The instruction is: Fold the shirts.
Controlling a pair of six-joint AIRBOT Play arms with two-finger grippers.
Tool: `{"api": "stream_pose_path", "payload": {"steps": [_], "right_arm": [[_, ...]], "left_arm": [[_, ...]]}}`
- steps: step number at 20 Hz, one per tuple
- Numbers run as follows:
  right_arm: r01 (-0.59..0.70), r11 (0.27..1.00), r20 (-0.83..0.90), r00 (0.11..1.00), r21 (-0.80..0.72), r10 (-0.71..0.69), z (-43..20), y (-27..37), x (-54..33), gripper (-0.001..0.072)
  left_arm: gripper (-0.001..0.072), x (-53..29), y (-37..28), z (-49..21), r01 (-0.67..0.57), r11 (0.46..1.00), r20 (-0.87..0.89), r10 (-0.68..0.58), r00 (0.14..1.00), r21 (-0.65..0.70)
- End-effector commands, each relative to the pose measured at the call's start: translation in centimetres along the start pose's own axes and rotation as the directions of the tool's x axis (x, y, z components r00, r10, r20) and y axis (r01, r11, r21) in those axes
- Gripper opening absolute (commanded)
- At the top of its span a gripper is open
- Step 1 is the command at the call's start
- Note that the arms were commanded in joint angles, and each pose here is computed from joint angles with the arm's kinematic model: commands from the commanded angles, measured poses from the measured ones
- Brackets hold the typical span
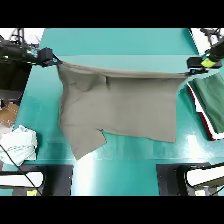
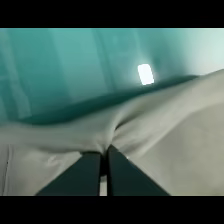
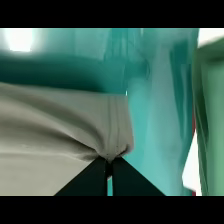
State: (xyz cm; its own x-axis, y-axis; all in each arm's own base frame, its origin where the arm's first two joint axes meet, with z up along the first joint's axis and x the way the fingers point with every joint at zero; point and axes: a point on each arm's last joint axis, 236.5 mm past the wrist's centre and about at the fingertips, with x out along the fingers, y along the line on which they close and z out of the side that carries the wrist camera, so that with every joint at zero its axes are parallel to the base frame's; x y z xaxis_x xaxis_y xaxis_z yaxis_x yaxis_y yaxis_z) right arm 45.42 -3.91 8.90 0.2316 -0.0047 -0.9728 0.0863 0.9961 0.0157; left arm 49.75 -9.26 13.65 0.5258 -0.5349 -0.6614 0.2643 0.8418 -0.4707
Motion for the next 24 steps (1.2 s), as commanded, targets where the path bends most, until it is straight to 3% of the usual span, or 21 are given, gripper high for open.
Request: {"api": "stream_pose_path", "payload": {"steps": [1,4,7,12,17,24], "right_arm": [[-0.004,0.998,0.126,0.992,0.064,-0.004,4.6,0.4,3.5,0.0011],[-0.017,0.997,0.250,0.968,0.078,-0.003,7.6,0.5,3.3,0.0011],[-0.023,0.998,0.287,0.958,0.063,0.004,8.5,1.3,3.1,0.0011],[-0.012,1.000,0.155,0.988,0.010,0.010,5.2,3.7,3.8,0.0010],[0.045,0.998,-0.036,0.998,-0.038,-0.046,-0.2,4.1,6.3,0.0010],[-0.045,0.999,-0.117,0.992,-0.017,0.043,-5.3,5.9,10.3,0.0013]], "left_arm": [[0.0026,3.2,4.5,3.7,-0.101,0.995,0.162,0.102,0.981,-0.016],[0.0026,3.4,5.9,5.7,-0.151,0.988,0.248,0.139,0.959,0.029],[0.0026,4.4,6.4,4.8,-0.154,0.986,0.212,0.137,0.968,0.067],[0.0026,4.6,7.0,-0.3,-0.165,0.972,-0.013,0.170,0.985,0.169],[0.0026,3.0,9.2,-7.0,-0.191,0.950,-0.300,0.262,0.917,0.248],[0.0026,3.5,10.0,-10.2,-0.182,0.956,-0.385,0.261,0.885,0.228]]}}
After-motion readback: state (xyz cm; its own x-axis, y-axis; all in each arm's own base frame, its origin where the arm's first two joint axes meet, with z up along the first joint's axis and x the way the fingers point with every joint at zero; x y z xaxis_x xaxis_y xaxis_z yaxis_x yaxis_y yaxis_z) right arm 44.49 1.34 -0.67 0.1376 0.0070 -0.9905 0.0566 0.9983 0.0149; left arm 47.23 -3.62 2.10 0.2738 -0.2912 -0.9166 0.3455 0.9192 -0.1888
